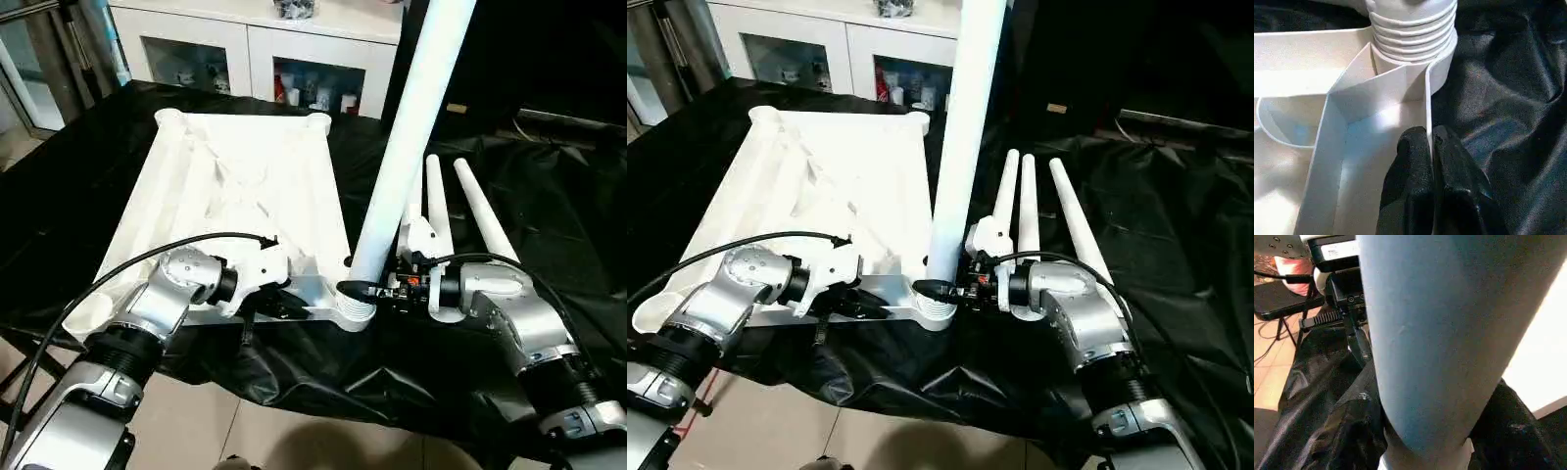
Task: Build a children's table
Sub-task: Insert table leg to table base
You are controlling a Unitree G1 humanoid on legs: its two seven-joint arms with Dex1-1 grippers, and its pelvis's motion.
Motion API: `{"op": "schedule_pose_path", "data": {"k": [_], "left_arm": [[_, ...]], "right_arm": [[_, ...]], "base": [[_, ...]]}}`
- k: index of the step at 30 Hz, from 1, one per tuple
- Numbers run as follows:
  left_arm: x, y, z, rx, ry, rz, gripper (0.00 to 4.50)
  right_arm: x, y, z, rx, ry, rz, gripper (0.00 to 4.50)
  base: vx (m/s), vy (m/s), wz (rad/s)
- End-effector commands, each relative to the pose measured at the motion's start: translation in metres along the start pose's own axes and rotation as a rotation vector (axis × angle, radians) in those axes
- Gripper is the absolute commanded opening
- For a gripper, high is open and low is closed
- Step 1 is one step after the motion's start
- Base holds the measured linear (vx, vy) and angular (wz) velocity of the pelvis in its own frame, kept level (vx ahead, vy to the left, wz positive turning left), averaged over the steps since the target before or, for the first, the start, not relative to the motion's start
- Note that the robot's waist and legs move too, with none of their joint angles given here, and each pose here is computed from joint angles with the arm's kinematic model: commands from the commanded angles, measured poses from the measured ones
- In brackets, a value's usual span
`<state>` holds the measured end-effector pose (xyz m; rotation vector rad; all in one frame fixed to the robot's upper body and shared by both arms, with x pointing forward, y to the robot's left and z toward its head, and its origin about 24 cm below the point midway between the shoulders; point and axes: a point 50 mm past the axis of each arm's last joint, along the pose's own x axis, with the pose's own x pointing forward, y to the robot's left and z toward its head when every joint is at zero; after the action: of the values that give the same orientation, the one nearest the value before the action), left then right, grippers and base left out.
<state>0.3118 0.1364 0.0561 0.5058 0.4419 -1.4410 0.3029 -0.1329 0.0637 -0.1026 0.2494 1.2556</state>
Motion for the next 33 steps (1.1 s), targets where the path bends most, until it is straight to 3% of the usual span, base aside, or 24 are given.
{"op": "schedule_pose_path", "data": {"k": [1,10,12,18,33], "left_arm": [[-0.002,0.007,0.035,0.111,-0.101,0.026,0.0],[0.017,0.021,0.057,0.024,-0.134,0.196,0.0],[0.033,0.024,0.07,0.009,-0.134,0.258,0.0],[0.069,0.027,0.086,-0.063,-0.095,0.401,0.0],[0.071,0.033,0.082,-0.082,-0.041,0.482,0.0]], "right_arm": [[-0.002,0.004,-0.046,0.147,0.155,-0.075,1.88],[0.01,-0.016,-0.055,0.188,0.164,-0.442,1.88],[0.025,-0.018,-0.054,0.27,0.141,-0.53,1.88],[0.056,-0.019,-0.051,0.38,0.177,-0.636,1.88],[0.069,-0.018,-0.046,0.383,0.183,-0.641,1.88]], "base": [[0.0,0.0,0.0],[0.0,0.0,0.0],[0.0,0.0,0.0],[0.0,0.0,0.0],[0.0,0.0,0.0]]}}
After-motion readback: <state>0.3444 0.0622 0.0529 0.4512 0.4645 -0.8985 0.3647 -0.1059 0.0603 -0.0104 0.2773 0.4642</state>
